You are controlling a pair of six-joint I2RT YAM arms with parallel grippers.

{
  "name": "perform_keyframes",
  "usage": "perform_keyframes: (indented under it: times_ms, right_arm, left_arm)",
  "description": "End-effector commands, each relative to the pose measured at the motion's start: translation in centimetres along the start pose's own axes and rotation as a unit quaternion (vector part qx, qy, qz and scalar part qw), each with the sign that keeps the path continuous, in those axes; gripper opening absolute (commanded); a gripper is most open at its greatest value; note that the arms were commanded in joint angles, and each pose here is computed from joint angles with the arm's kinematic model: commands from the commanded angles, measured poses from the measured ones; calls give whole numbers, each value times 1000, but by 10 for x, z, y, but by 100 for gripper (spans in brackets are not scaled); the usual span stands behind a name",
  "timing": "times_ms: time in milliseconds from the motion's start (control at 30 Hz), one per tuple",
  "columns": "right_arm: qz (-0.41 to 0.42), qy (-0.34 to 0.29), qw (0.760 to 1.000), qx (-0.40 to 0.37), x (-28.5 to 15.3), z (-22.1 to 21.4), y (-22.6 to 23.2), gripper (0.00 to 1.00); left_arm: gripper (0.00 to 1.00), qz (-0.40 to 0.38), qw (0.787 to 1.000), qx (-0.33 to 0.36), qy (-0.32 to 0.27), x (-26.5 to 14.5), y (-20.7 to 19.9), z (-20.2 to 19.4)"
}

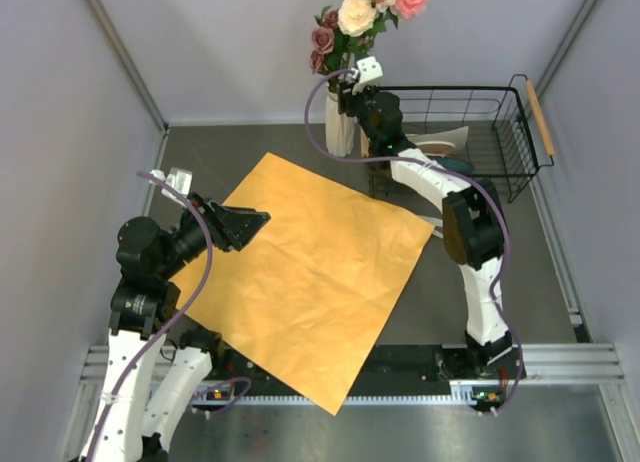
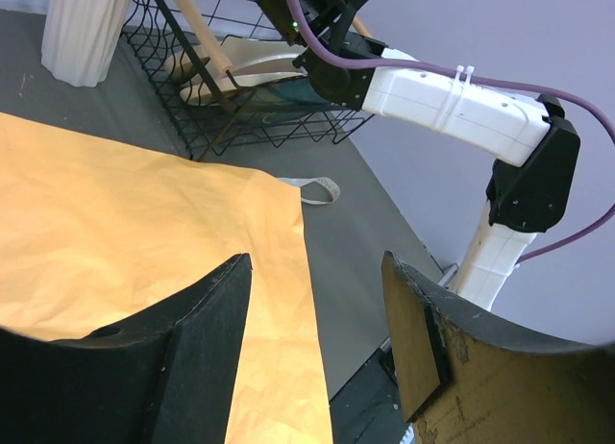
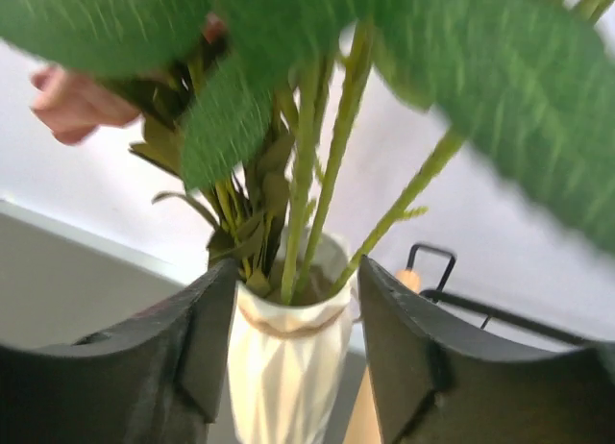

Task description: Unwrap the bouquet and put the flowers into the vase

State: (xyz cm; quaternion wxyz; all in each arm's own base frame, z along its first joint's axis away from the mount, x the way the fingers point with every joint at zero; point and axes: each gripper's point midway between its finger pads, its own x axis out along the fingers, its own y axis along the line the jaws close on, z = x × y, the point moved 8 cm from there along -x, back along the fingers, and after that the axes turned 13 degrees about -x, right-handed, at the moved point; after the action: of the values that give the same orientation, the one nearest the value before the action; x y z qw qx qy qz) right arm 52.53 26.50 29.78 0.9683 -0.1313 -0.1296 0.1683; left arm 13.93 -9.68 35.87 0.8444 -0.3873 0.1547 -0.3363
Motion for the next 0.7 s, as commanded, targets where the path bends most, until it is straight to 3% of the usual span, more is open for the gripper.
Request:
perform_keyframes:
  times_ms: [0,33,200,233,267,500,667]
  right_arm:
    - [1,5,1000,22,-14,24,-13,61]
    - [-3,-2,1000,27,-20,41,-19,70]
    - [0,44,997,67,-55,62,-28,79]
    - [3,67,995,74,-67,48,-23,82]
    - [-4,56,995,85,-81,65,-30,83]
    - [-8,134,981,139,-154,64,-26,86]
    - [29,202,970,129,-208,61,-10,89]
  left_arm:
    - [62,-6,1000,9,-8,-1,-1,0]
    - [62,-5,1000,8,-8,-1,-1,0]
    - [62,-5,1000,13,-8,1,-1,2]
    - [62,-7,1000,15,-10,1,-1,3]
    - [62,-6,1000,16,-11,1,-1,3]
    - [62,-9,1000,8,-5,0,-2,1]
    - [62,-6,1000,-1,-3,-2,-2,-1]
